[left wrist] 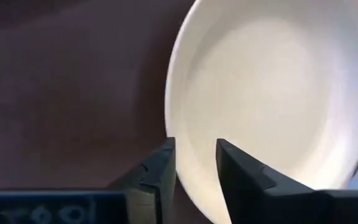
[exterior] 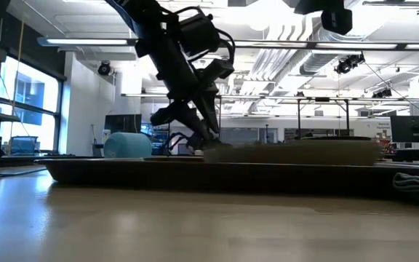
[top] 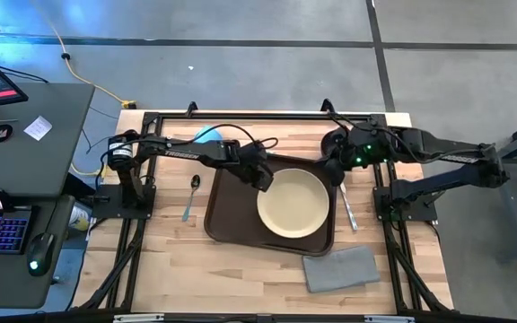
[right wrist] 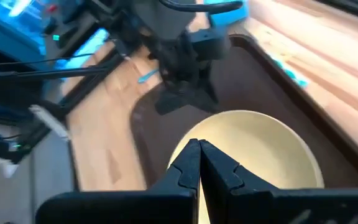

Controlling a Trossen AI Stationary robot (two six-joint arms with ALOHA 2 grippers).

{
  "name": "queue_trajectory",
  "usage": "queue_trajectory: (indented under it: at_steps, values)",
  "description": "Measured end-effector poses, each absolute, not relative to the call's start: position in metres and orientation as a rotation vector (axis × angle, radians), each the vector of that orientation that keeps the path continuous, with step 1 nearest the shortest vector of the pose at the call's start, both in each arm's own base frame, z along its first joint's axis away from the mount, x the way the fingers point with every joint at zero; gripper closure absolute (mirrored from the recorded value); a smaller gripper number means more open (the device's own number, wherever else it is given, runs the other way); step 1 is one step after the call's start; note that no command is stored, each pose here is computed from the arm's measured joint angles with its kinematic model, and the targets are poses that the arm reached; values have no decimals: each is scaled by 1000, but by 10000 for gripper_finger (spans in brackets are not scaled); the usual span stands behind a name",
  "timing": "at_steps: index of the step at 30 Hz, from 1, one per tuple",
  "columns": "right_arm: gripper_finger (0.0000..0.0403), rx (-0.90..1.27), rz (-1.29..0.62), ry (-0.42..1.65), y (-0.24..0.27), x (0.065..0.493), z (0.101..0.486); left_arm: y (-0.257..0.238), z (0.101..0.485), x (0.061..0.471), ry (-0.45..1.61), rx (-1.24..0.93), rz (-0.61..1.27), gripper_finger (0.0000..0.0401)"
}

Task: Set up tray
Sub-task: Put the black bowl on top of the brown plate on the dark brown serving tray

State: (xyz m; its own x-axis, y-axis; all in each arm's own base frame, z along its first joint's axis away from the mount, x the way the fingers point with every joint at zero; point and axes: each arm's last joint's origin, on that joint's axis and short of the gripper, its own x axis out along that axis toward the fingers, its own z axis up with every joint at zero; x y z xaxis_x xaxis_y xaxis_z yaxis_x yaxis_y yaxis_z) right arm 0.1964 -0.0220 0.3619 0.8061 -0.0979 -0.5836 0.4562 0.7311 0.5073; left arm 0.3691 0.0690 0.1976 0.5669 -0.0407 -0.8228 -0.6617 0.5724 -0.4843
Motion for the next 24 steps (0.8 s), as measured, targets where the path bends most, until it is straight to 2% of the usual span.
queue_trajectory:
  at_steps: [5,11,19,24]
  values:
    - [402,652,-565,642,-28,188,350,66,199,366,964,-909,360,234]
    - [380,593,-594,782,-46,193,335,63,214,362,1027,-924,297,241]
    - [310,649,-751,903,-84,216,305,64,277,355,1028,-748,285,268]
    - [269,754,-887,986,-114,222,281,64,335,349,887,-612,245,287]
